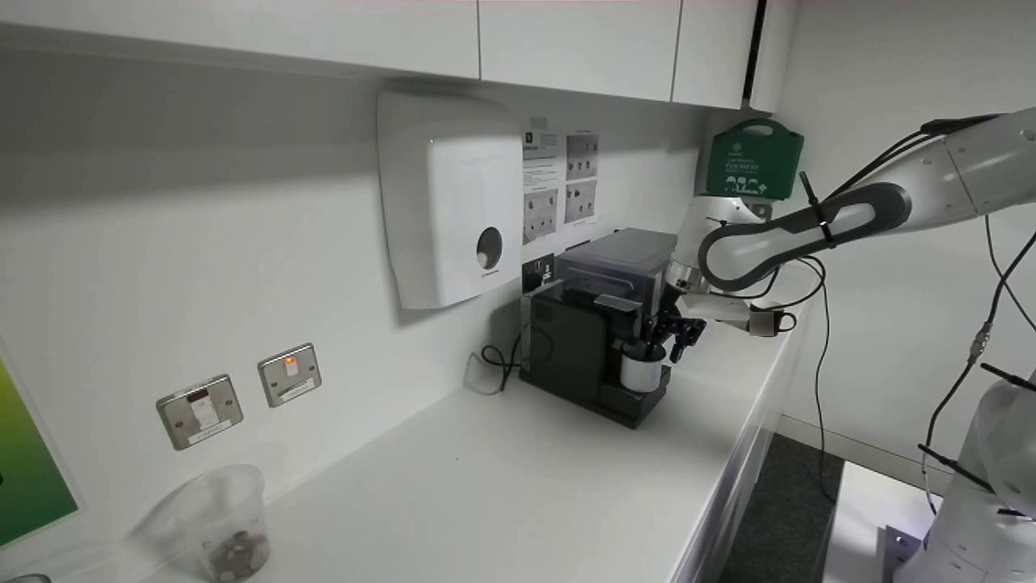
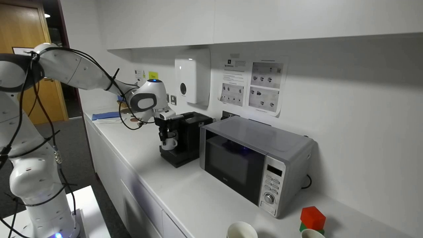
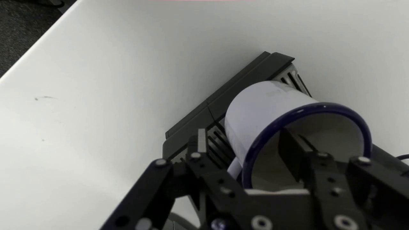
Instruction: Put the cup on the coffee maker and then remove it and put it back on the table
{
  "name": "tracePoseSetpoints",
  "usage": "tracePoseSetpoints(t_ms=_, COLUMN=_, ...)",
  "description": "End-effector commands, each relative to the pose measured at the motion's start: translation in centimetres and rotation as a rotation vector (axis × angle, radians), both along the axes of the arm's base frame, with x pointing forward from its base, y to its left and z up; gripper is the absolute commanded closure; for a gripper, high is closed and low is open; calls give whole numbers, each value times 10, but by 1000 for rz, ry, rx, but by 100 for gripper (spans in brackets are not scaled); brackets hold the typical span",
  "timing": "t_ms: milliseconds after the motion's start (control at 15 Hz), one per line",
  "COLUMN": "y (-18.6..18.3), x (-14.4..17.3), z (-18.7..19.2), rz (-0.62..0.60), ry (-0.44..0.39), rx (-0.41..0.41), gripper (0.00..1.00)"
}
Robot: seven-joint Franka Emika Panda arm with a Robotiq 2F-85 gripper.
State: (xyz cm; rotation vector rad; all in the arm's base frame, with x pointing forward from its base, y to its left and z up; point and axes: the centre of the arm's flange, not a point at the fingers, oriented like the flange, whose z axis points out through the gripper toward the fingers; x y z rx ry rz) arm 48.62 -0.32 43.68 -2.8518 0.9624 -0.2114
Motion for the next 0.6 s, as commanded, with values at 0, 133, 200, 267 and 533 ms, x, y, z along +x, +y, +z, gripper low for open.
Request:
tracePoseSetpoints(t_ms=0, y=-1, x=2, z=1, rz=10, ry=-25, rx=18, gripper=69)
tracePoseSetpoints(t_ms=133, y=0, x=2, z=1, rz=12, ry=-23, rx=18, gripper=83)
tracePoseSetpoints(t_ms=200, y=0, x=2, z=1, rz=13, ry=-22, rx=18, gripper=92)
tracePoseSetpoints(t_ms=267, y=0, x=2, z=0, rz=13, ry=-22, rx=19, gripper=99)
tracePoseSetpoints(t_ms=533, y=0, x=2, z=0, rz=12, ry=-21, rx=18, gripper=98)
